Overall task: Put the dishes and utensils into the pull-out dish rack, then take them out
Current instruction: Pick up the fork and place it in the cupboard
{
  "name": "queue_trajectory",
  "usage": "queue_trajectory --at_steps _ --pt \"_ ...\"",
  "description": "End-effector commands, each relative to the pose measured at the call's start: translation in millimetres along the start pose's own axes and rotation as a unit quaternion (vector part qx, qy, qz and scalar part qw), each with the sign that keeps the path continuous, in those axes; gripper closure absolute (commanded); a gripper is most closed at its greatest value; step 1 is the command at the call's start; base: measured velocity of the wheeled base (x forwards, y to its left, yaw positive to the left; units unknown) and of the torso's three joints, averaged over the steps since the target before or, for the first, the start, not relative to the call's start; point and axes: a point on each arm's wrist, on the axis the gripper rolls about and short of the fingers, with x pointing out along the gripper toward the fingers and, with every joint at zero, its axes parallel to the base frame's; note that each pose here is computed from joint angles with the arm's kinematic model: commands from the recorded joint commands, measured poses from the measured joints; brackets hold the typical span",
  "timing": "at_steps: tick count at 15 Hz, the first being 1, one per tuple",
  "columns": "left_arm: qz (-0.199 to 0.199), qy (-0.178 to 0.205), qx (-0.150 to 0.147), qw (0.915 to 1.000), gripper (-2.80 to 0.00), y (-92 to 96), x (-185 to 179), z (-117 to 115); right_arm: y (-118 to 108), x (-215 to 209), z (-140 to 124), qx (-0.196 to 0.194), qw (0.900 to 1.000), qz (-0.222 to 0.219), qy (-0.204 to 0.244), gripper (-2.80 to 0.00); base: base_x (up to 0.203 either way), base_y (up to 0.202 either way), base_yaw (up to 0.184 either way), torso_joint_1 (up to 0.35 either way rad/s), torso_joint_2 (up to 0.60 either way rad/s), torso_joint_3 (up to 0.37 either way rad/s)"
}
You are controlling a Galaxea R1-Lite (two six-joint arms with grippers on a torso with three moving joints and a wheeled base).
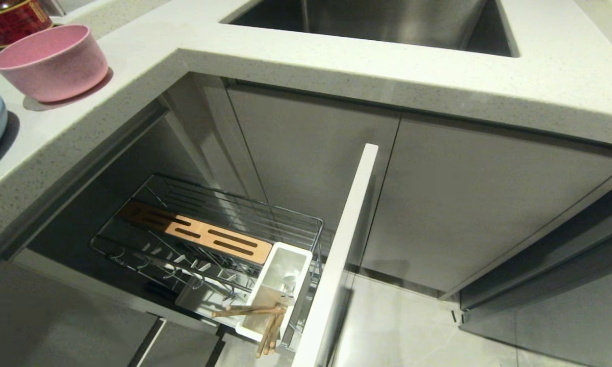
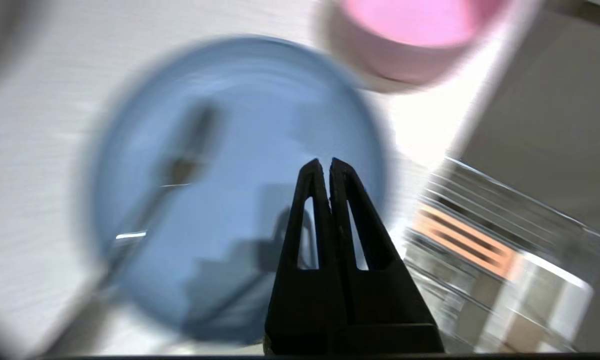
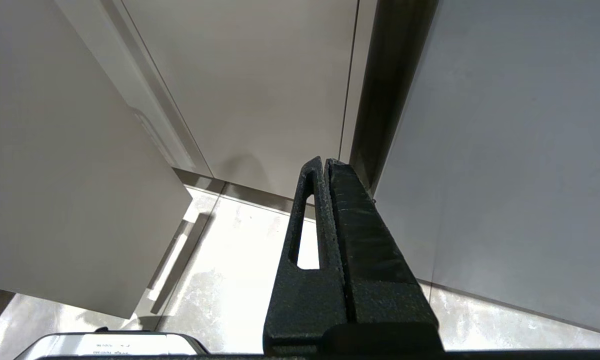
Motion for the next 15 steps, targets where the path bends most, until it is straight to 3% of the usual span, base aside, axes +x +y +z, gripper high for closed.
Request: queue_trajectory --at_steps 1,4,11,14,15 --pt "0.08 -0.004 -0.005 0.9968 0.0 9.9 -10 1 0 1 -7 0.0 1.0 0.0 0.012 0.0 0.0 0.0 0.0 0.0 0.0 0.0" --pt "0.128 0.022 0.005 0.9915 0.0 17.6 -6 3 0 1 -7 0.0 1.0 0.0 0.012 0.0 0.0 0.0 0.0 0.0 0.0 0.0" --pt "0.125 0.091 0.003 0.9879 0.0 47.1 30 4 0 1 -7 0.0 1.0 0.0 0.012 0.0 0.0 0.0 0.0 0.0 0.0 0.0" --pt "0.116 0.103 -0.008 0.9879 0.0 59.5 46 7 0 1 -7 0.0 1.0 0.0 0.012 0.0 0.0 0.0 0.0 0.0 0.0 0.0" --pt "0.113 0.107 -0.011 0.9878 -2.8 63.0 51 7 0 1 -7 0.0 1.0 0.0 0.012 0.0 0.0 0.0 0.0 0.0 0.0 0.0"
